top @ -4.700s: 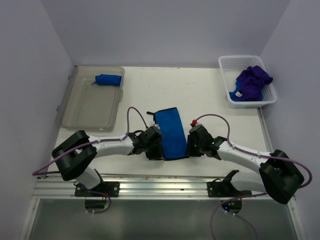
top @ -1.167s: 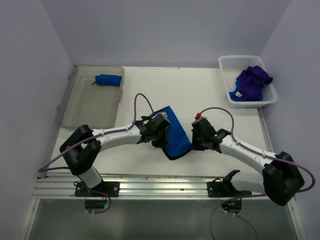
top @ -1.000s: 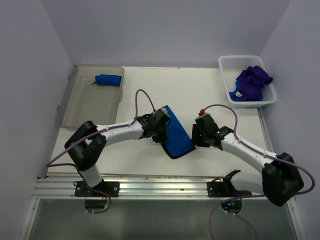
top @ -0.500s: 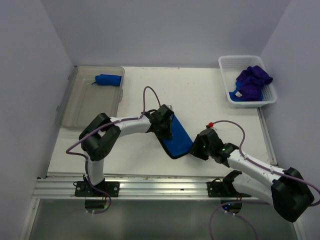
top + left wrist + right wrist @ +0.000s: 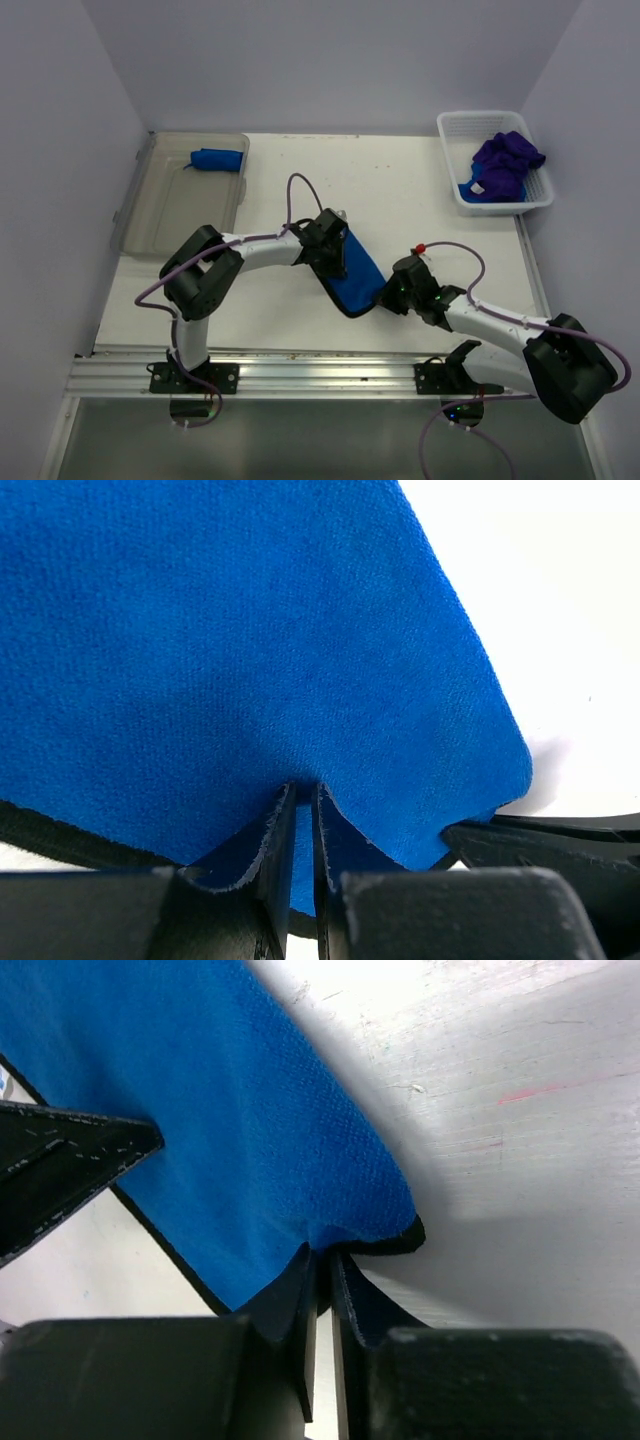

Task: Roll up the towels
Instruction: Fold the towel, then roll the towel

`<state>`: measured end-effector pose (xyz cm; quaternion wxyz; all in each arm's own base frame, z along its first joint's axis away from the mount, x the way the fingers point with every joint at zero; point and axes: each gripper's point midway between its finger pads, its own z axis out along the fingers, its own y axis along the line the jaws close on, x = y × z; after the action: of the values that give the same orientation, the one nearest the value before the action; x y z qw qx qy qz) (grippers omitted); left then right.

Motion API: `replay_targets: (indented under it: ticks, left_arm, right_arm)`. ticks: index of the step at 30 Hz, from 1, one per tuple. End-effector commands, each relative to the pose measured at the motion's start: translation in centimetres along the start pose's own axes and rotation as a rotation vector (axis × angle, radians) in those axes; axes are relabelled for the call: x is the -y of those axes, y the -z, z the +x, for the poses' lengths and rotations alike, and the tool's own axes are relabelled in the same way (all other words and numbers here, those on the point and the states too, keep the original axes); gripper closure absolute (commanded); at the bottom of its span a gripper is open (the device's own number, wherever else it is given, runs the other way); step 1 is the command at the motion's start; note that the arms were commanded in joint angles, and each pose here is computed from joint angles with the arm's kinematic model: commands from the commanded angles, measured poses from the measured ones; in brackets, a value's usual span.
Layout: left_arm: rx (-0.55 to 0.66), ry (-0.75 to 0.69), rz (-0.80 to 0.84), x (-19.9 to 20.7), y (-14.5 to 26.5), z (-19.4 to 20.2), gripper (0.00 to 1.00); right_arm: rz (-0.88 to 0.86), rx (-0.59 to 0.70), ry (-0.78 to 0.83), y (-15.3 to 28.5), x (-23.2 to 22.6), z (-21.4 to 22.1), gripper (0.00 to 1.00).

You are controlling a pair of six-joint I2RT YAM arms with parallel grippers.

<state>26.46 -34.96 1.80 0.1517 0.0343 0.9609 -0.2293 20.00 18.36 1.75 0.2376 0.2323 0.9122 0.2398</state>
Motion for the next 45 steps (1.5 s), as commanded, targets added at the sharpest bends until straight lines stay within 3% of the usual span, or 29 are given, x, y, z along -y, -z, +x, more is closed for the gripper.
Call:
replay_targets:
  ticks: [1,3,16,38,45]
  left_arm:
    - [-0.022,-0.028,-0.007,-0.6,-1.1,0.5,0.85]
    - [-0.023,-0.029,-0.007,-0.7,-1.2,0.4,0.85]
    - [-0.043,-0.040,-0.003,-1.0,-1.8,0.8,0.85]
    - [-0.050,-0.086,-0.006,-1.6,-0.7,1.4,0.85]
    - [0.058,-0.102,-0.104,-2.5,3.8,-1.2,0.60]
  right_arm:
    - [0.009,0.060,0.008,-0.1,-0.2,-1.2,0.92]
    - [-0.011,0.064,0.010,0.5,-0.7,-1.4,1.00]
    - [-0.041,0.050,0.037,1.9,-4.4,-2.8,1.00]
    - [0.064,0.062,0.122,-4.2,-8.4,-5.6,1.00]
    - [0.118,0.024,0.120,-6.1,-7.0,-4.6,1.00]
